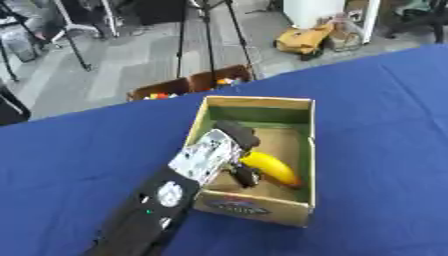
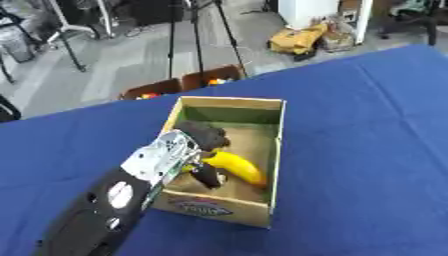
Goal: Pick up objects on the table and place them in the box.
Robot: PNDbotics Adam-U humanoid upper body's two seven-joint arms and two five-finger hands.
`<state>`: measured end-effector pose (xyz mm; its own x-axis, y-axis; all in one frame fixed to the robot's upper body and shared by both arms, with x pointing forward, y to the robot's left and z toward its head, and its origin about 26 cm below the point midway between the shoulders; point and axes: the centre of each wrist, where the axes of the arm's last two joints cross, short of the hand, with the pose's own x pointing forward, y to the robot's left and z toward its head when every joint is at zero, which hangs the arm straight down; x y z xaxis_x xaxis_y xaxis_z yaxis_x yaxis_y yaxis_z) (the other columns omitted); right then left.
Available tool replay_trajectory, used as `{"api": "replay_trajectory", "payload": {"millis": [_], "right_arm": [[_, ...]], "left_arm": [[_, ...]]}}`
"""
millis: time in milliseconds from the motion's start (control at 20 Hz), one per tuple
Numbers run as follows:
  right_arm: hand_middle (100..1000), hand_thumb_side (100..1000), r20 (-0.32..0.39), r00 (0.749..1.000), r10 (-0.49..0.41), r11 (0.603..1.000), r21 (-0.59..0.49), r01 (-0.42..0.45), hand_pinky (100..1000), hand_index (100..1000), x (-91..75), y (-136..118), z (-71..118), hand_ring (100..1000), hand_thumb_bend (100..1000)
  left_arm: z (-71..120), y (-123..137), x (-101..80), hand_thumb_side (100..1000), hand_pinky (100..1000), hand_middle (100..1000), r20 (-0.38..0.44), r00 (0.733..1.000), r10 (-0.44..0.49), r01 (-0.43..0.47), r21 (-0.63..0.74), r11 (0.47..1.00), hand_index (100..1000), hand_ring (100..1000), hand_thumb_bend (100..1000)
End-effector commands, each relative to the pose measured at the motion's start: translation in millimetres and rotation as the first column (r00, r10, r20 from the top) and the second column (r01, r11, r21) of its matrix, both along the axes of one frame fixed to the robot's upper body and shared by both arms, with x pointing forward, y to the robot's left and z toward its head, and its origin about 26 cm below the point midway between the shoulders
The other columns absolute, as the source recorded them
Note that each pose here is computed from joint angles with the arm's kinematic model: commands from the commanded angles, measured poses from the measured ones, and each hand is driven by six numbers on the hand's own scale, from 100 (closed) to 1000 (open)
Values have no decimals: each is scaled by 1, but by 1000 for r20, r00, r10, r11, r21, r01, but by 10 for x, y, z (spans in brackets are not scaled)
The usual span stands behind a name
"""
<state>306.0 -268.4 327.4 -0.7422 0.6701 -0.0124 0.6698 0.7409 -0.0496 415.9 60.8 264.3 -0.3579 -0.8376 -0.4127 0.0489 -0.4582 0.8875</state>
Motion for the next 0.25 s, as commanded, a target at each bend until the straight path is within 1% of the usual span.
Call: {"api": "replay_trajectory", "payload": {"millis": [50,150,200,250], "right_arm": [[812,1000,27,1000,3,1000,-1,-3,720,917,-45,-6,68,868,100],[812,1000,28,1000,3,1000,-2,-3,720,917,-46,-6,72,868,100],[812,1000,29,1000,4,1000,-2,-4,720,917,-46,-5,76,868,100],[812,1000,30,1000,5,1000,-2,-4,720,917,-47,-4,78,868,100]], "left_arm": [[340,83,-127,734,1000,1000,128,992,-7,16,-64,998,1000,1000,143],[450,106,-210,769,1000,1000,180,983,-18,38,-110,993,1000,1000,195],[506,117,-255,805,1000,1000,209,978,-20,49,-134,990,1000,1000,235],[567,128,-303,849,1000,1000,243,970,-20,61,-159,985,1000,1000,241]]}}
